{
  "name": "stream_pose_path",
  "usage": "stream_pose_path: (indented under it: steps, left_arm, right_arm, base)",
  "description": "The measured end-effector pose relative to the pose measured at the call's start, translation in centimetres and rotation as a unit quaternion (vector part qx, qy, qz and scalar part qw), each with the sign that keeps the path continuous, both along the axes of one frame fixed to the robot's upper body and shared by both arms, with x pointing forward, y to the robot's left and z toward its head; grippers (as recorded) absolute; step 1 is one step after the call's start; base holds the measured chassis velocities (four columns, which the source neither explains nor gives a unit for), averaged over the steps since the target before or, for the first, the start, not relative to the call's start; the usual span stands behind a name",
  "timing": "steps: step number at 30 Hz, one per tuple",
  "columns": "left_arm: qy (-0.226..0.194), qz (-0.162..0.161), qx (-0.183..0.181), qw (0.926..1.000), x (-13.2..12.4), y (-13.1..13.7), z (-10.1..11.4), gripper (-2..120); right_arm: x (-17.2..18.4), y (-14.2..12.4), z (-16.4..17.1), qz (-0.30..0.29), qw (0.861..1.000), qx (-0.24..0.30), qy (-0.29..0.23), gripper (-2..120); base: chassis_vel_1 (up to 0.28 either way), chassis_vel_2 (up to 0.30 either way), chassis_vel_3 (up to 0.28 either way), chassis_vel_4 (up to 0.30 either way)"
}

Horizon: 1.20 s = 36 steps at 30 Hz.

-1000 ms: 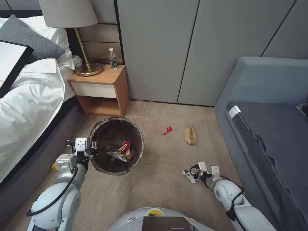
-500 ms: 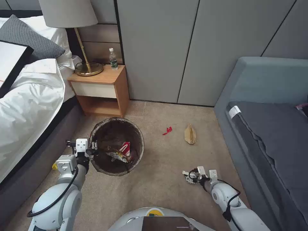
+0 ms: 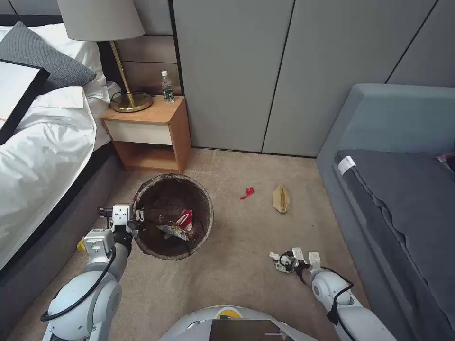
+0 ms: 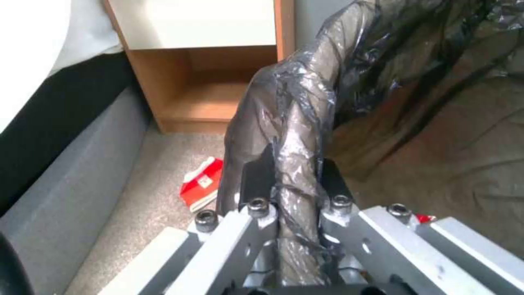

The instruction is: Pick up the trash bin, then pick up the garbage from the floor and place it into the trash bin.

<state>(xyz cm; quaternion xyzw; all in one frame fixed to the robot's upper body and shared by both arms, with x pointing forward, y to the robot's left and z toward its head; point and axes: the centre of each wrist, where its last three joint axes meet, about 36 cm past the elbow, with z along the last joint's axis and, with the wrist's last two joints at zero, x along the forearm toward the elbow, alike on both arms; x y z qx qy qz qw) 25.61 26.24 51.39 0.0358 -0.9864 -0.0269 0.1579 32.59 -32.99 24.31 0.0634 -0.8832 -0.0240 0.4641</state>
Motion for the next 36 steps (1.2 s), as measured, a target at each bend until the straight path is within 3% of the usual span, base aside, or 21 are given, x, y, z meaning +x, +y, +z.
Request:
stream_pose_path:
  steps: [8,31,34,36]
  left_arm:
    - [0.000,0.001,0.001,1.0000,-0.1,0.0,0.0,3]
    - [-0.003,0.000,0.000,1.0000,0.3,0.1,-0.1,3]
    - [-0.003,-0.001,-0.001,1.0000,0.4,0.2,-0.1,3]
    - [-0.003,-0.001,-0.001,1.0000,0.4,0.2,-0.1,3]
  right_arm:
    - [0.0,0.1,-0.4,0.001,1.000,0.004,0.002,98]
    - [-0.4,0.7,-1.2,-0.006,1.000,0.011,0.009,17]
    - [-0.4,0.7,-1.3,-0.007,1.000,0.011,0.010,0]
    - [-0.4,0.7,-1.3,-0.007,1.000,0.011,0.010,0]
  base:
    - [0.000,0.000,0.000,0.000]
    - [0.000,0.000,0.000,0.000]
    - [0.000,0.000,0.000,0.000]
    - [0.000,0.000,0.000,0.000]
